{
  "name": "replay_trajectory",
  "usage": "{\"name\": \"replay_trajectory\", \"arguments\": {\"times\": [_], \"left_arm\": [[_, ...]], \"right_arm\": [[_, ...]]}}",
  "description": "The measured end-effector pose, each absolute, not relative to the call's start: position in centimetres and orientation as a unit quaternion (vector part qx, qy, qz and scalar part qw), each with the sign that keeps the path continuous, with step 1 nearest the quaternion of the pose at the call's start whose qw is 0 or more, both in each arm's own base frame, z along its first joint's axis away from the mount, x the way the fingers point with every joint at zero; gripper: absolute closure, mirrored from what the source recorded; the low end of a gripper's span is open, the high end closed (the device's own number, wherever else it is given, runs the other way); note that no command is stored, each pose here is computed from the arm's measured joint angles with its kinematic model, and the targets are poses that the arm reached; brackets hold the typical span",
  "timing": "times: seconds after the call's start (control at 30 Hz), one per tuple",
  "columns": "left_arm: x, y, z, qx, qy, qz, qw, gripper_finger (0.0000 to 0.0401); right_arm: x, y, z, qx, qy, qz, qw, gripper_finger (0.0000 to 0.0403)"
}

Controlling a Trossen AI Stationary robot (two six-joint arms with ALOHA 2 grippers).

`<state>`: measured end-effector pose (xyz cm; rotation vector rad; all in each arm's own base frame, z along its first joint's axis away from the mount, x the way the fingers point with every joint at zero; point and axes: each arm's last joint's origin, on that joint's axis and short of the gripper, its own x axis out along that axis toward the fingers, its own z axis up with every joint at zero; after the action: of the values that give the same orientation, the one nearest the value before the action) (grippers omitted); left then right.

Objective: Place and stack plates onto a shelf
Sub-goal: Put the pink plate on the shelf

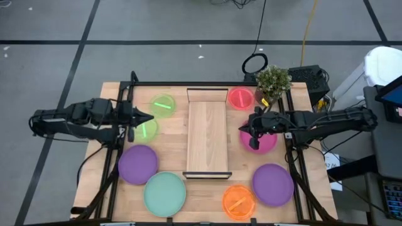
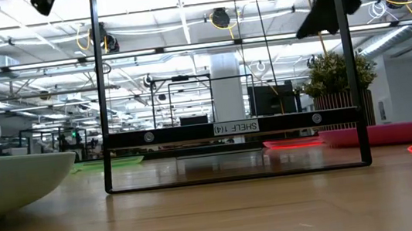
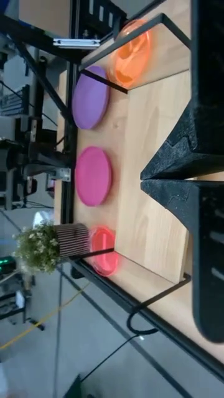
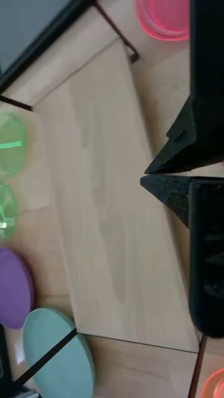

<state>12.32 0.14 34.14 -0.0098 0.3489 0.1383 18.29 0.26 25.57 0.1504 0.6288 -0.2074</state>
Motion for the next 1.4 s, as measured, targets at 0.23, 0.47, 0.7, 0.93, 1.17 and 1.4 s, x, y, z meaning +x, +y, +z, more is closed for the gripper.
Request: {"name": "replay_trajectory", "arguments": {"times": [0.23,0.47,0.7,0.93,1.17,1.4], "left_arm": [[15.2,-0.6,33.8,-0.022,0.220,0.054,0.974,0.0398],[17.5,-1.6,32.2,-0.015,0.279,0.036,0.959,0.0398],[20.0,-2.3,29.9,-0.012,0.347,0.032,0.937,0.0397],[21.5,-2.9,28.3,0.002,0.388,0.026,0.921,0.0397],[21.9,-2.9,27.7,-0.011,0.399,0.034,0.916,0.0397],[22.0,-2.9,27.7,-0.014,0.400,0.036,0.916,0.0397]], "right_arm": [[16.7,1.1,24.4,0.112,0.315,-0.092,0.938,0.0403],[15.8,1.9,23.6,0.132,0.342,-0.086,0.926,0.0403],[15.8,2.9,22.0,0.128,0.411,-0.095,0.897,0.0403],[16.6,3.9,19.5,0.078,0.499,-0.107,0.857,0.0369],[17.5,4.8,17.8,0.044,0.546,-0.086,0.832,0.0295],[17.8,5.4,16.8,0.031,0.569,-0.085,0.818,0.0267]]}}
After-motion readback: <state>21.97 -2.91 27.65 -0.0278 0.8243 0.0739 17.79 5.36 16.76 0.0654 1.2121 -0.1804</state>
